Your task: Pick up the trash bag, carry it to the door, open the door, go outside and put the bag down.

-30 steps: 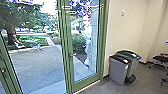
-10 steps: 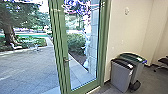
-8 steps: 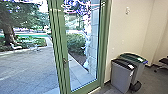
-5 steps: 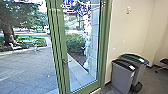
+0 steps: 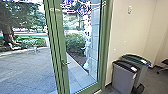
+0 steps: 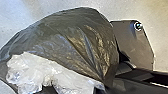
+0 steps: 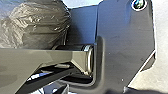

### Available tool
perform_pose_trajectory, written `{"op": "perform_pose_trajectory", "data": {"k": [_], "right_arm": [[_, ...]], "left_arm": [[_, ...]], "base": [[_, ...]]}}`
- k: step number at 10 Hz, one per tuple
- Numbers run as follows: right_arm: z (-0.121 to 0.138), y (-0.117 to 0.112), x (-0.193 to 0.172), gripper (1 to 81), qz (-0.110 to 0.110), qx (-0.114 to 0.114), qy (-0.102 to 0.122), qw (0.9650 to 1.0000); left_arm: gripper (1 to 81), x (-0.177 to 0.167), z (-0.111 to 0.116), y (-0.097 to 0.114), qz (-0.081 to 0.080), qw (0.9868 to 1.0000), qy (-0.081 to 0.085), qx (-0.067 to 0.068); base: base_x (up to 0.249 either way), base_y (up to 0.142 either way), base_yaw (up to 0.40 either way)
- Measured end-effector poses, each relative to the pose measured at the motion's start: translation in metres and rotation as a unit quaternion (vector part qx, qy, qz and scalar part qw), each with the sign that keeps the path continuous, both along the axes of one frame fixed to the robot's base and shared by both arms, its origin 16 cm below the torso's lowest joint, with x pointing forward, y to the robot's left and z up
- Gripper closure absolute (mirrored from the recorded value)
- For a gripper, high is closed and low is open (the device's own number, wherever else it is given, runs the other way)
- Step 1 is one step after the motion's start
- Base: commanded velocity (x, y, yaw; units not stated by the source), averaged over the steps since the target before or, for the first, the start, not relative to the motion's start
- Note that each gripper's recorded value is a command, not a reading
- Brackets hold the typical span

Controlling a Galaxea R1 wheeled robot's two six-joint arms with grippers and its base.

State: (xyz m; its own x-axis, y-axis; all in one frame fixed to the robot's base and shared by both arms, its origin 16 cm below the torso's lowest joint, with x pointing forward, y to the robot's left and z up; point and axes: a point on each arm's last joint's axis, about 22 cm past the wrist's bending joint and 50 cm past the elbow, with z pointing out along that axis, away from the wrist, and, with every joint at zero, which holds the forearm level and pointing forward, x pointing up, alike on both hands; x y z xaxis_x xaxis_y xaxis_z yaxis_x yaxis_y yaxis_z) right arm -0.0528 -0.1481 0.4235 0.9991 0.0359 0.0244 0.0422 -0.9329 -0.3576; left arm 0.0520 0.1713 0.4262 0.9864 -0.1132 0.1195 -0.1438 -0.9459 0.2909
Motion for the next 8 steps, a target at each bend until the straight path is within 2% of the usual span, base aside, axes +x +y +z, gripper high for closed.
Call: {"op": "perform_pose_trajectory", "data": {"k": [4, 8], "right_arm": [[-0.001, -0.0055, -0.0043, 1.0, -0.002, -0.004, -0.001, 1.0], [-0.0011, -0.004, -0.0036, 1.0, -0.003, -0.004, -0.002, 1.0]], "left_arm": [[81.1, 0.0003, 0.0005, -0.0045, 0.0, 1.0, 0.0, -0.003], [81.1, 0.0007, 0.0001, 0.0003, 0.0, 1.0, -0.001, 0.0]], "base": [[0.114, 0.0, 0.0], [0.112, 0.0, 0.0]]}}
